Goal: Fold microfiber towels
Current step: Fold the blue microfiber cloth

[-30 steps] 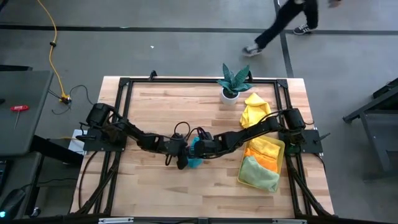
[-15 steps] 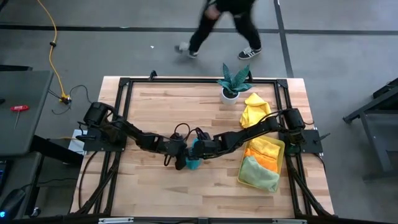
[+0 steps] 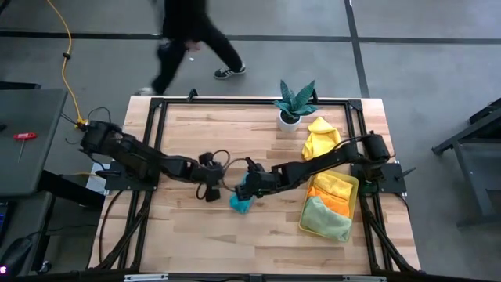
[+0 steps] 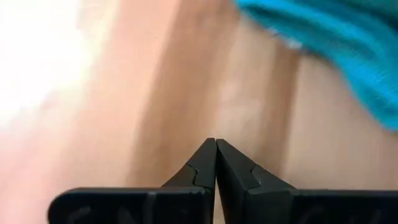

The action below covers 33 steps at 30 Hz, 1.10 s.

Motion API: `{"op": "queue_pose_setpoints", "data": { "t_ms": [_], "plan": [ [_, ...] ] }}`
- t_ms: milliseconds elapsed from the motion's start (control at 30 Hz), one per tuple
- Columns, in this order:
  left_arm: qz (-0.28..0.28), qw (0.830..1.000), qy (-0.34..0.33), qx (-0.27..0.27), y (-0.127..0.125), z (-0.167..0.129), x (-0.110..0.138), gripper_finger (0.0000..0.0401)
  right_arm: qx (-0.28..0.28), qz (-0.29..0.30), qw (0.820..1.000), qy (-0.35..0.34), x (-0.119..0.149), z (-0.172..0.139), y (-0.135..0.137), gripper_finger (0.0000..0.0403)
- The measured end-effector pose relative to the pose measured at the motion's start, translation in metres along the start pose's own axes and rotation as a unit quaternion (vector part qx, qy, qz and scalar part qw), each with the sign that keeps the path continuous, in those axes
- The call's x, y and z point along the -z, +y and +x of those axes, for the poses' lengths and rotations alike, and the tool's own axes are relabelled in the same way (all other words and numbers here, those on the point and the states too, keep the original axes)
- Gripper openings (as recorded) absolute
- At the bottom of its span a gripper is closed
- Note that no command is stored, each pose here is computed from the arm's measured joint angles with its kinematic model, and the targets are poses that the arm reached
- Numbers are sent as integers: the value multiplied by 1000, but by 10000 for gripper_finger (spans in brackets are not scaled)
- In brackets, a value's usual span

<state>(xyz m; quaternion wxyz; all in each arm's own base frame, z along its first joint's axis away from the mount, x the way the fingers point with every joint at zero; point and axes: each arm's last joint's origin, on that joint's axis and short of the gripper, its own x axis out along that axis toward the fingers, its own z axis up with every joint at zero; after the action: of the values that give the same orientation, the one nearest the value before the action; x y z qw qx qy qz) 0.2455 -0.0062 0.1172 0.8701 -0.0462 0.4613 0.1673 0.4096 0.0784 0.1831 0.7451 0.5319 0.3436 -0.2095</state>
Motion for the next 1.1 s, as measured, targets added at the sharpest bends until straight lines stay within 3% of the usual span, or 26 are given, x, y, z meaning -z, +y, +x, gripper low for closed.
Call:
{"op": "queue_pose_setpoints", "data": {
  "t_ms": [133, 267, 400, 500, 667, 933, 1100],
  "plan": [
    [2, 1000, 5, -21, 16, -22, 8, 0, 33, -6, 999, -6, -3, -13, -3, 219],
    [-50, 998, -31, -17, 27, -42, 20, 0, 36, -21, 999, 18, 2, -15, -3, 190],
    [-126, 990, -68, 5, 31, -58, 31, 0, 82, -30, 996, 35, 13, -7, -13, 96],
    [-168, 981, -94, 27, 31, -68, 34, 0, 74, -43, 996, 34, 18, -5, -11, 17],
    [-190, 973, -120, 52, 27, -78, 34, 0, 60, -46, 996, 57, 24, 3, -12, 8],
    [-205, 969, -121, 63, 24, -80, 34, 0, -10, -43, 997, 63, 22, 15, -3, 1],
    [-204, 969, -121, 65, 23, -80, 34, 0, -13, -41, 996, 74, 22, 24, -6, 1]
  ]
}}
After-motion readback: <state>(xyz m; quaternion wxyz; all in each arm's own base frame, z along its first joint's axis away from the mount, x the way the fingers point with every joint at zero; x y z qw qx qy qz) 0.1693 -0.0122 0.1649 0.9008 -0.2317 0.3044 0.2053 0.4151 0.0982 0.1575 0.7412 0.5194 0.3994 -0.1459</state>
